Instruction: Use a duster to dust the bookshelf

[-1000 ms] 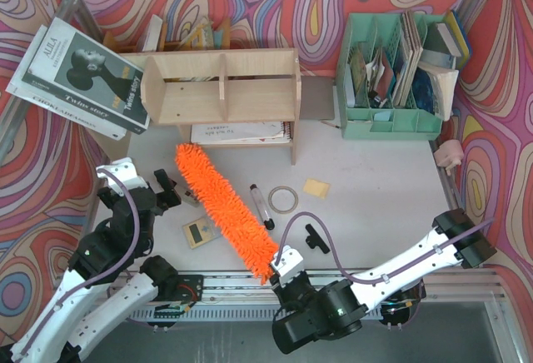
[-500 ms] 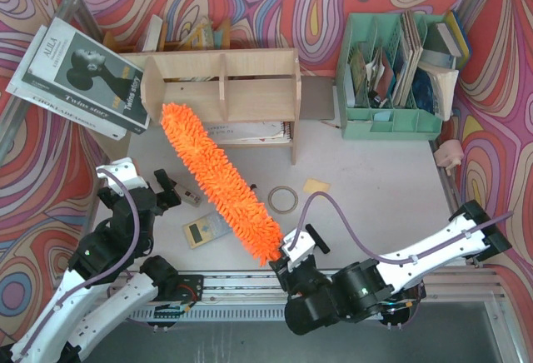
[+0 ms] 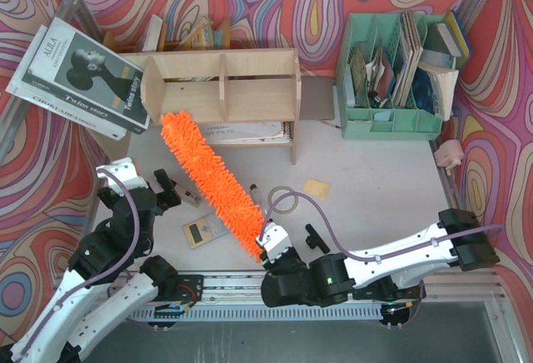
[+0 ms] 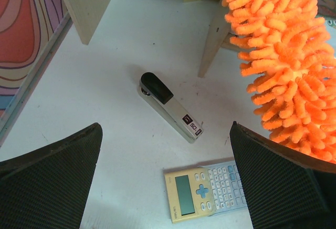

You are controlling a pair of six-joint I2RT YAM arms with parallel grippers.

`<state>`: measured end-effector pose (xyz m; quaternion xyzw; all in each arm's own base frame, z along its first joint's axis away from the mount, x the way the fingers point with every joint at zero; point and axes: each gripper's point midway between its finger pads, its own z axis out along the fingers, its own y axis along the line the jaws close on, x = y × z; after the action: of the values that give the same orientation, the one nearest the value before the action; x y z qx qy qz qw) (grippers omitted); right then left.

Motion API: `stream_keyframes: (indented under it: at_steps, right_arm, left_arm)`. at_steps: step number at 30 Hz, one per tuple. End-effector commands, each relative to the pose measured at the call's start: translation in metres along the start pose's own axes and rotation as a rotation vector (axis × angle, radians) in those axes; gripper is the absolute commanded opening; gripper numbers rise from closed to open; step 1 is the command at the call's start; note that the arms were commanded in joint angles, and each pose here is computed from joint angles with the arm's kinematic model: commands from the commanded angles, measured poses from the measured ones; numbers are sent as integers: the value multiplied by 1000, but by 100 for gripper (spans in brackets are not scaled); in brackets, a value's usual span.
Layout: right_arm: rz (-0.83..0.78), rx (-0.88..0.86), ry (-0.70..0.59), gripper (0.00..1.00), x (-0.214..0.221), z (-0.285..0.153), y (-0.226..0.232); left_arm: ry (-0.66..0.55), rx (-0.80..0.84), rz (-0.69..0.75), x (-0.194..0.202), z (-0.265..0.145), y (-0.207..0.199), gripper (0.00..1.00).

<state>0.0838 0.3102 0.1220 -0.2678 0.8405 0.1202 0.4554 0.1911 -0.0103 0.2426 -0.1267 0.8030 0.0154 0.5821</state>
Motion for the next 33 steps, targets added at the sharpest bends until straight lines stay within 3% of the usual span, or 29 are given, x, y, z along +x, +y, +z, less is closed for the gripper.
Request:
stream_keyframes:
  at_steps: [1, 8, 16, 20, 27, 33]
  right_arm:
    - [27, -4, 53, 0, 14, 2, 0]
    - [30, 7, 150, 0, 48, 3, -8]
    - [9, 16, 177, 0, 59, 7, -8]
    - [-1, 25, 146, 0, 45, 6, -6]
    - [16, -9, 6, 0, -22, -19, 11]
    - [38, 22, -26, 0, -30, -26, 4]
  left_arm:
    - [-18, 3, -6, -7, -2, 0, 98]
    - [-16, 5, -5, -6, -2, 0, 98]
    - [-19, 7, -10, -7, -3, 0, 98]
    - [-20, 8, -11, -7, -3, 0, 98]
    - [-22, 5, -12, -7, -3, 1, 98]
    - [-25, 7, -15, -8, -4, 2, 98]
